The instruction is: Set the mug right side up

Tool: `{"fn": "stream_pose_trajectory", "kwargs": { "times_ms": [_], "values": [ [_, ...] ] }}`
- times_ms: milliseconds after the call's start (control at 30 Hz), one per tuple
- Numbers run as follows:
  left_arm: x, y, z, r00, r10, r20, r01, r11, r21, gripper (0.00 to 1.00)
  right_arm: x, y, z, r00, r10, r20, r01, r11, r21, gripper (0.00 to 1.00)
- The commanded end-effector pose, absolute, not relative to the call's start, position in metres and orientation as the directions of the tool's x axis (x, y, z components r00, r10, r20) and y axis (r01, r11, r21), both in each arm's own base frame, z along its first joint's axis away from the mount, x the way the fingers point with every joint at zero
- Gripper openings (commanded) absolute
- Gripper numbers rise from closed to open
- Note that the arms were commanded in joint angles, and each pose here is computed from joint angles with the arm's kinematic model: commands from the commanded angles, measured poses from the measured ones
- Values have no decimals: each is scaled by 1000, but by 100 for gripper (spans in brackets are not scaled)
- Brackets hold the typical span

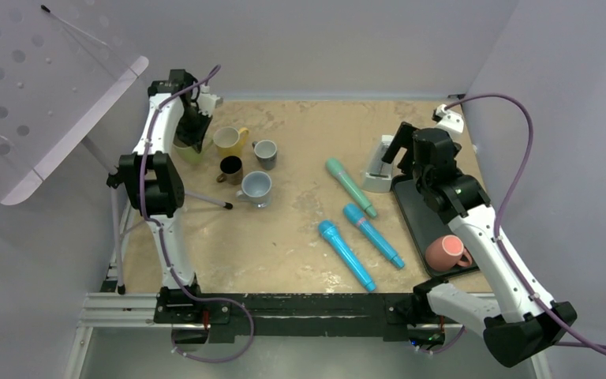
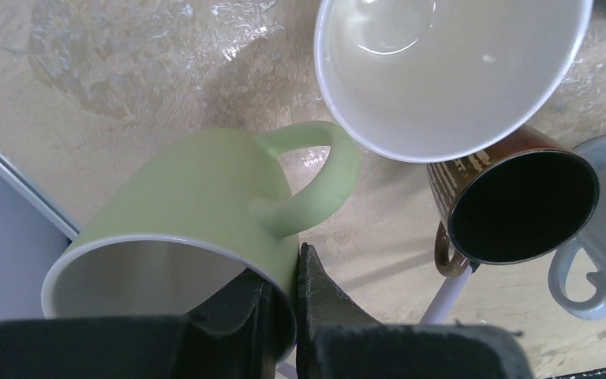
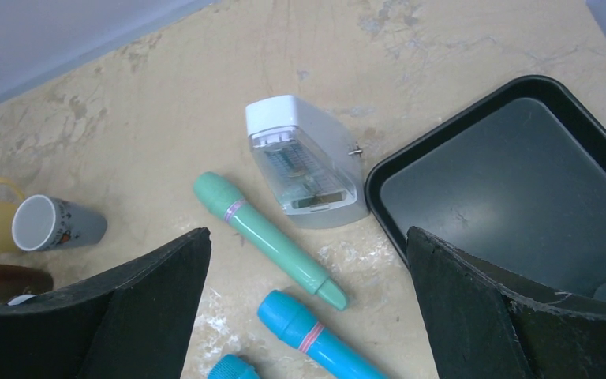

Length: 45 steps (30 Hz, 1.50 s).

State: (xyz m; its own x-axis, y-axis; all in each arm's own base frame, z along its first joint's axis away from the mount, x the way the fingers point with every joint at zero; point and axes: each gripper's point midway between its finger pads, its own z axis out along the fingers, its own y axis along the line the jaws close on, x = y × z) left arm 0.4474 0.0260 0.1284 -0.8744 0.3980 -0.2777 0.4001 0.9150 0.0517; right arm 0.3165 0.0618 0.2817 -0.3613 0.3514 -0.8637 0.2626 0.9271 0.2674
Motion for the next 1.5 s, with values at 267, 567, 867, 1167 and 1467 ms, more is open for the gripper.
{"fn": "stream_pose_trajectory", "kwargs": {
  "times_ms": [267, 567, 867, 1167, 1467],
  "values": [
    [461, 16, 106, -870, 382, -313, 401, 916, 4, 0, 305, 10, 285, -265, 458, -848, 441, 840, 316, 99],
    [460, 33, 94, -900, 350, -261, 340, 937, 83, 0, 303, -4, 268, -277, 479, -833, 494, 814, 304, 99],
    [475, 47, 97, -914, 271, -303, 238, 961, 143, 0, 302, -22, 249, -267, 518, -813, 583, 758, 292, 99],
    [473, 34, 92, -917, 254, -308, 245, 967, 68, 39, 290, -62, 229, -215, 566, -796, 709, 651, 272, 99],
    [480, 37, 138, -873, 280, -398, 254, 960, 118, 55, 270, -126, 199, -79, 663, -744, 864, 419, 281, 96]
  ]
}}
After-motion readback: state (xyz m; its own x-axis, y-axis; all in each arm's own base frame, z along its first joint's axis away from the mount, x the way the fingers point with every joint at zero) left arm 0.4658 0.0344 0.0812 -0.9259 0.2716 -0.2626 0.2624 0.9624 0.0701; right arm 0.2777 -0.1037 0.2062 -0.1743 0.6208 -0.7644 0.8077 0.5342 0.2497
